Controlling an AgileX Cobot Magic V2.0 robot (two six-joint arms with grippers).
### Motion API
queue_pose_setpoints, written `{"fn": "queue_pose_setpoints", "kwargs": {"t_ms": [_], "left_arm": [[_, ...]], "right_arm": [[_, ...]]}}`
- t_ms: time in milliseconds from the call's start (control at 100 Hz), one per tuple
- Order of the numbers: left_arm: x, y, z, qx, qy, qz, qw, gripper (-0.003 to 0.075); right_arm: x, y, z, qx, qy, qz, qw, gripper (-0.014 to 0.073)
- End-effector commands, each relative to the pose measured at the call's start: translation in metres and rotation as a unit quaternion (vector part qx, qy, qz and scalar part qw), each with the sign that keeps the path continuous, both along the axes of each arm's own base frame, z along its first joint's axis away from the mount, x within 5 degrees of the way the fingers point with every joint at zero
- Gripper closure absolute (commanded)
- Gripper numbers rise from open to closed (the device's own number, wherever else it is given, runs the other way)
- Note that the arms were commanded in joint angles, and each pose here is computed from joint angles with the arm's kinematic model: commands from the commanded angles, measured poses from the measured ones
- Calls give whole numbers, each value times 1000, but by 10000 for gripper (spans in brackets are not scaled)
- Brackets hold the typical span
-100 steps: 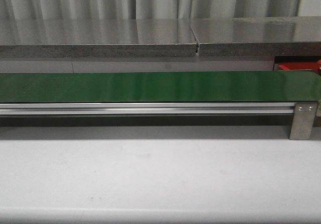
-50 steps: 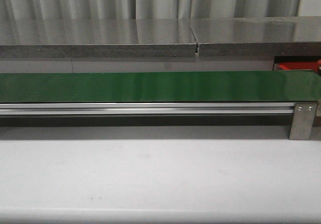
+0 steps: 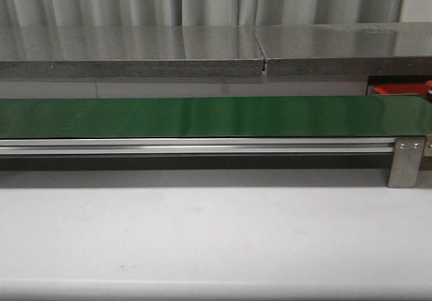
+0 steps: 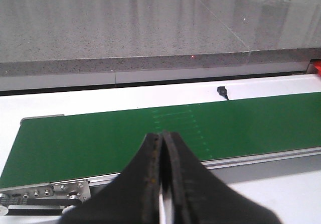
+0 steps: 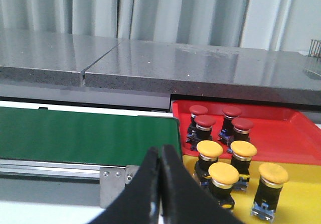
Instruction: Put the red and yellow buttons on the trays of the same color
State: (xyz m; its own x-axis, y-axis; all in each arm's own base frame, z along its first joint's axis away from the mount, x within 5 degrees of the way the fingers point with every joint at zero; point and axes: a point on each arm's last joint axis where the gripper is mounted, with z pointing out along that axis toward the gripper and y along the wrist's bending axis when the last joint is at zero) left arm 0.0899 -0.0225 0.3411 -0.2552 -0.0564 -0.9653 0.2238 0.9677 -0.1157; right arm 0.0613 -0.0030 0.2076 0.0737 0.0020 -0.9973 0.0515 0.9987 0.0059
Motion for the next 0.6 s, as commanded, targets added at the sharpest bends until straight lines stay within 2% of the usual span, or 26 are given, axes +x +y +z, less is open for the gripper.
{"fn": "queue_pose_setpoints", "kwargs": {"t_ms": [0,110,360,590], "left_arm": [[1,1,14,-19,-39,9,999,741],[1,1,14,-19,-39,9,999,741],[2,1,14,-19,-39,9,999,741],[2,1,14,-19,-39,9,999,741]], "right_arm": [[-3,1,11,-9,-35,1,999,669],[-9,1,12,-10,-53,-1,999,669],[-9,-1,11,9,-52,-13,999,669],[-9,-1,11,1,-53,-15,998,669]]}}
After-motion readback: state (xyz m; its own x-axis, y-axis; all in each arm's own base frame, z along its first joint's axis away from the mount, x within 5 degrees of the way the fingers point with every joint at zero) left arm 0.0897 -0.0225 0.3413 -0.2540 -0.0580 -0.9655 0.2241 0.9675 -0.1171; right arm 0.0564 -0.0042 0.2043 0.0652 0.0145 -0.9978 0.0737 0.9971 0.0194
